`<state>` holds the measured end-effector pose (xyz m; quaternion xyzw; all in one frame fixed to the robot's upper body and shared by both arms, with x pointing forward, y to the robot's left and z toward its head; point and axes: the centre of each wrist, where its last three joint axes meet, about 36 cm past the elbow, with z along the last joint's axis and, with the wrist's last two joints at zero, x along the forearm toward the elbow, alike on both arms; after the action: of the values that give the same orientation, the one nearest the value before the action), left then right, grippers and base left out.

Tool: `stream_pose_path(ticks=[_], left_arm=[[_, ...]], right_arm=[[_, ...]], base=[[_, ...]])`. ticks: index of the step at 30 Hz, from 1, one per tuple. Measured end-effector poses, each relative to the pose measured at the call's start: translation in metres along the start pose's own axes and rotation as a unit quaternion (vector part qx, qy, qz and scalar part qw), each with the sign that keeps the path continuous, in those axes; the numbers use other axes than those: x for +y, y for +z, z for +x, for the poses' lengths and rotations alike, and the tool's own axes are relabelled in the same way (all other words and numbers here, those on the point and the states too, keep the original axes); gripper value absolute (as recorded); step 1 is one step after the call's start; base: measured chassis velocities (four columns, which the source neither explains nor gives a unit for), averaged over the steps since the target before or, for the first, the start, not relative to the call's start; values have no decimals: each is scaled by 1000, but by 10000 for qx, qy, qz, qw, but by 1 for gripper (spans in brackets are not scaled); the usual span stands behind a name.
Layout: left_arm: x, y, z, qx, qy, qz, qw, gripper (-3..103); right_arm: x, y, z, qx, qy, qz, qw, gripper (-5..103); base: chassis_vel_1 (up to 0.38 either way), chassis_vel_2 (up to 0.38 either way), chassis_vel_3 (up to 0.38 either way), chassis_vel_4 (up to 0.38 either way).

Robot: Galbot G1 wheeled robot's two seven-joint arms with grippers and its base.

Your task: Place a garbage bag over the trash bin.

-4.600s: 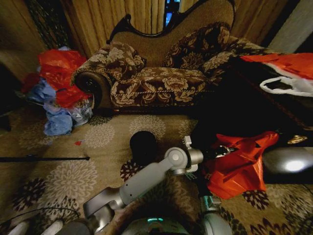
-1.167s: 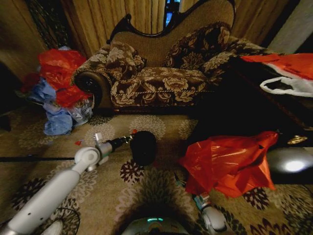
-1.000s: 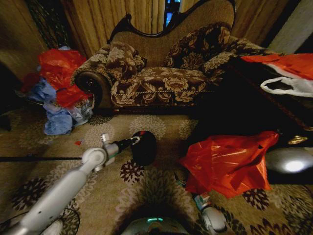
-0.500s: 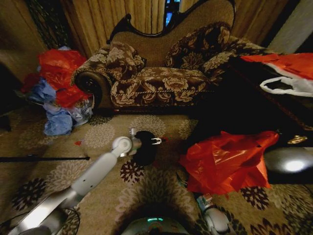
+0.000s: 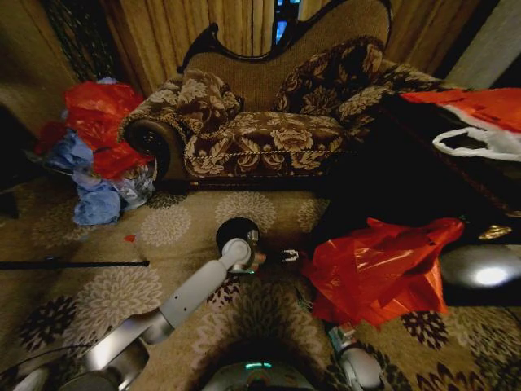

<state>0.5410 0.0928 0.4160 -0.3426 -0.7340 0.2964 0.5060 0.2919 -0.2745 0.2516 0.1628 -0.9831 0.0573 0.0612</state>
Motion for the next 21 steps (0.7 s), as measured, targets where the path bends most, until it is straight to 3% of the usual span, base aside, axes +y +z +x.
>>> stream_pose_path(ticks=[6,8,10,21], left_arm=[[13,2,-21,80,-14,162,9998,100],[14,3,-24,101,-23,153,9998,103],[17,7,-31,155,12,116,9998,96],[22,9,-47,209,431,-59,9988,100]], right_arm=[[1,2,6,30,5,-26,10000,100],[1,2,6,26,5,-23,10000,100],[1,2,6,17,2,-13,10000,100],[7,6,8,56,-42,-28,10000,100]], base=[[0,0,0,0],[0,0,0,0],[0,0,0,0],[0,0,0,0]])
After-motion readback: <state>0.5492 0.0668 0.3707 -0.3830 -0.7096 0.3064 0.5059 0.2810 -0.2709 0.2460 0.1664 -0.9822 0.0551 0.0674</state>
